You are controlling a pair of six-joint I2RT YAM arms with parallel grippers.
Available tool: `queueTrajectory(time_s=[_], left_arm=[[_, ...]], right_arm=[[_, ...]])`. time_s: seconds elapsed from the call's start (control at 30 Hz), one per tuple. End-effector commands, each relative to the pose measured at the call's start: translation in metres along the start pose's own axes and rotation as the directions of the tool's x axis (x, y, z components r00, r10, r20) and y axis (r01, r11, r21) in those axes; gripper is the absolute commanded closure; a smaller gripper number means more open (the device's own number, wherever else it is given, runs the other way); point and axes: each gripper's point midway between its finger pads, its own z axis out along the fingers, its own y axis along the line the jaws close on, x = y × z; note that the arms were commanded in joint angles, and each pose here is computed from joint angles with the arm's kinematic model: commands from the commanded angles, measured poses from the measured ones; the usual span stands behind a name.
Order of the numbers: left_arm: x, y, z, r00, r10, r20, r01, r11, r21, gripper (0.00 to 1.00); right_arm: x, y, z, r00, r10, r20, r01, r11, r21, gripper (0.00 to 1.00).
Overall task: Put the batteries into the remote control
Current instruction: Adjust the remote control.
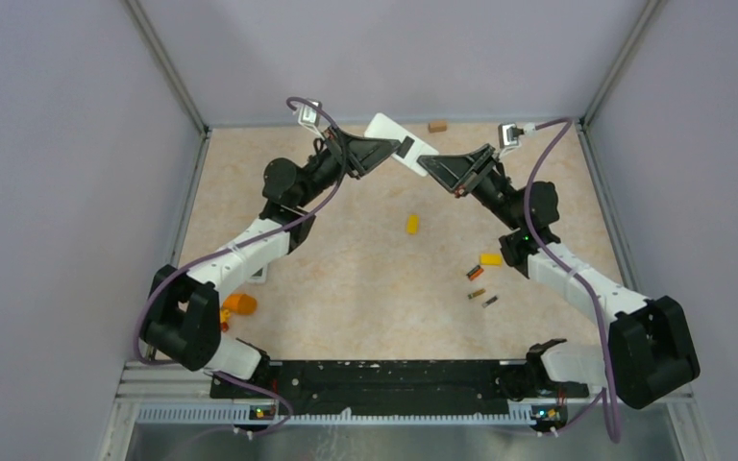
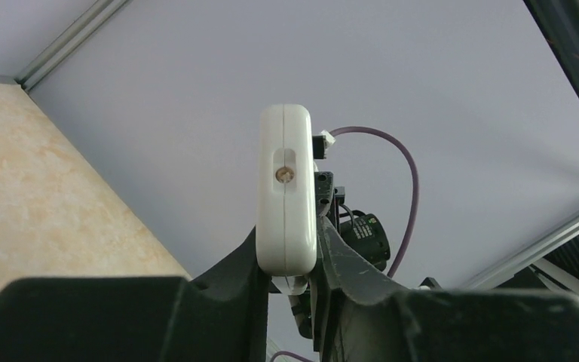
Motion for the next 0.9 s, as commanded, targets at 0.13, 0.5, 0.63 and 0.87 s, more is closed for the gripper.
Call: queueTrajectory(time_s=[0.13,0.5,0.63,0.87], left_arm=[[-0.004,-0.016,0.002,0.988,0.154,-0.007,-0.154,0.988,0.026,1.0],[0.008,-0.036,-0.01,0.953,0.275,-0.13,-0.272,0.961,0.039,1.0],[0.01,-0.043,-0.01,0.952,0.269,-0.143,-0.263,0.963,0.06,1.0],[0.015,-0.047,-0.009,0.955,0.24,-0.172,-0.228,0.97,0.086,1.0]], right_arm=[[0.005,0.005,-0.01,0.995,-0.096,-0.03,0.096,0.995,0.03,0.38],[0.013,0.019,-0.013,0.987,-0.138,-0.086,0.136,0.99,-0.034,0.31],[0.017,0.021,-0.012,0.989,-0.106,-0.099,0.1,0.993,-0.061,0.47],[0.016,0.018,-0.012,0.99,-0.107,-0.096,0.103,0.993,-0.049,0.48]])
